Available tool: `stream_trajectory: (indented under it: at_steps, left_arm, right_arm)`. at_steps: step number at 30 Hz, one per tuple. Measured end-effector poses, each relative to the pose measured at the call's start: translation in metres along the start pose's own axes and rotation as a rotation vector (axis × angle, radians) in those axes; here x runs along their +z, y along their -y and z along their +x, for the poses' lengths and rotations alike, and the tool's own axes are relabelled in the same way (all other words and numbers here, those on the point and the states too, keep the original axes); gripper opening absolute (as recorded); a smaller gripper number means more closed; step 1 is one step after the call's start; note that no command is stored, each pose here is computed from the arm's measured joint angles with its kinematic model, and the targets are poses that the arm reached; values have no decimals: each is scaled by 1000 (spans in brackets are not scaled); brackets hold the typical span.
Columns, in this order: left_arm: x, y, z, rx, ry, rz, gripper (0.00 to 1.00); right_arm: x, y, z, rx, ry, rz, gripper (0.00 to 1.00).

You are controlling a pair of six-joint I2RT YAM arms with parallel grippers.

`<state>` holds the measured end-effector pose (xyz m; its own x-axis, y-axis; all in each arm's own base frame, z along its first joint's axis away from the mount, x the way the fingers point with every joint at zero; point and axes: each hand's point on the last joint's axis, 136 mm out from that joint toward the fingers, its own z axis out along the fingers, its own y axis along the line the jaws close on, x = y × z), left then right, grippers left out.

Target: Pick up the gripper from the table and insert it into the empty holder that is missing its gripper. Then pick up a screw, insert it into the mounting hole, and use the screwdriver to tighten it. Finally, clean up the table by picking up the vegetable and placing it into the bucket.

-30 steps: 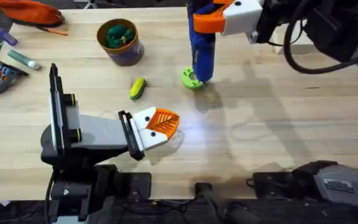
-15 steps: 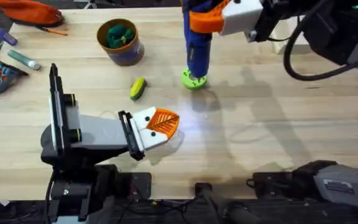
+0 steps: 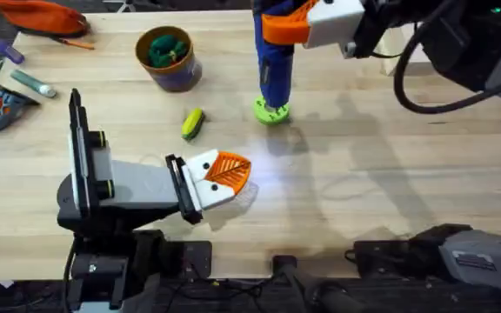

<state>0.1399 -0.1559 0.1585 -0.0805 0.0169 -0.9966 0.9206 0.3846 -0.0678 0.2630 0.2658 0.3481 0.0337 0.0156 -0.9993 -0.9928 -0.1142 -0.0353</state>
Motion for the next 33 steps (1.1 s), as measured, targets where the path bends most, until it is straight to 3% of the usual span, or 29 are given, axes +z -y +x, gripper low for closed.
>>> stream_trajectory:
  at_steps: [17,24,33]
  left_arm:
    - [0,0,0,0,0,0,15]
    - [0,0,0,0,0,0,15]
    - [0,0,0,0,0,0,15]
  right_arm:
    - [6,-3,-6,-8,12,-7,26]
    - [9,-5,-15,-78,45,-1,26]
    - [14,-6,-12,-42,66,19,26]
